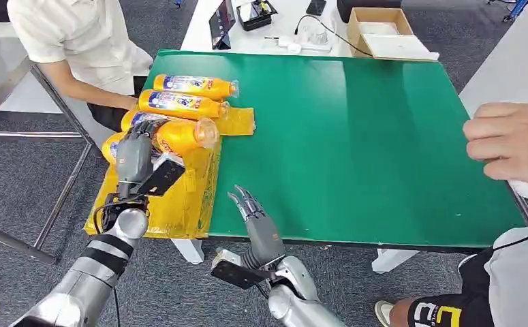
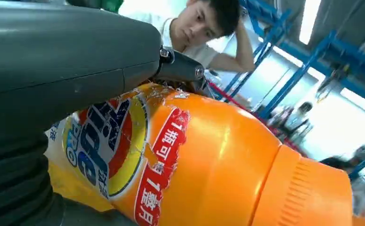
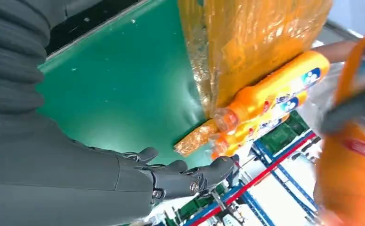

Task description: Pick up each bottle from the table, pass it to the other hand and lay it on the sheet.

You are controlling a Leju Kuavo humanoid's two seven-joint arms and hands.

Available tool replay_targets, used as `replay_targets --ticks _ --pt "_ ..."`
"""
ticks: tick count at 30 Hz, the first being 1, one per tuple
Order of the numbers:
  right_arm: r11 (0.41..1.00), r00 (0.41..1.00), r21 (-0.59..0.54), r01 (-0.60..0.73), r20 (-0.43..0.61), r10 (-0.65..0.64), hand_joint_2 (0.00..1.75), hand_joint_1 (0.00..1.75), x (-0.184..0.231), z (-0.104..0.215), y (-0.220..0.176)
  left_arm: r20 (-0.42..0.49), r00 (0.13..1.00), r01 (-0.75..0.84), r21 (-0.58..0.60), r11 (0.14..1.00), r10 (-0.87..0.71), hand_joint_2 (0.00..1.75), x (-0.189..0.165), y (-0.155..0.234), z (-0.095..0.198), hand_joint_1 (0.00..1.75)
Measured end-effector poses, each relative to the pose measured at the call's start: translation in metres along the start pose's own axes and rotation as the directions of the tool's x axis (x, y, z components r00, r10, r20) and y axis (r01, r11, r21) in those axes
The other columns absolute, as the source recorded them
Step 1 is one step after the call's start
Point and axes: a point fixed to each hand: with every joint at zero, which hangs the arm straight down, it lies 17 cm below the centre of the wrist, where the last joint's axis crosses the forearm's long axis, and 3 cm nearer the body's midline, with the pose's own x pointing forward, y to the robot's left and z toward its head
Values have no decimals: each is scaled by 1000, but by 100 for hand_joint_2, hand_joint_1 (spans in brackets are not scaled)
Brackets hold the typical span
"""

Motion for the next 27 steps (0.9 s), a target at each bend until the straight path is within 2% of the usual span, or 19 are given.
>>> replay_targets --ticks 5,14,27 --pt "999 998 13 52 20 -52 175 0 12 -5 4 43 963 269 -161 950 -265 175 -19 -42 0 175" --pt "996 996 21 89 26 -90 175 0 18 -6 8 -3 944 297 -424 855 -329 175 -61 -85 12 175" --pt "996 995 15 94 34 -94 175 0 20 -7 7 -16 939 296 -477 828 -345 175 -74 -90 15 175"
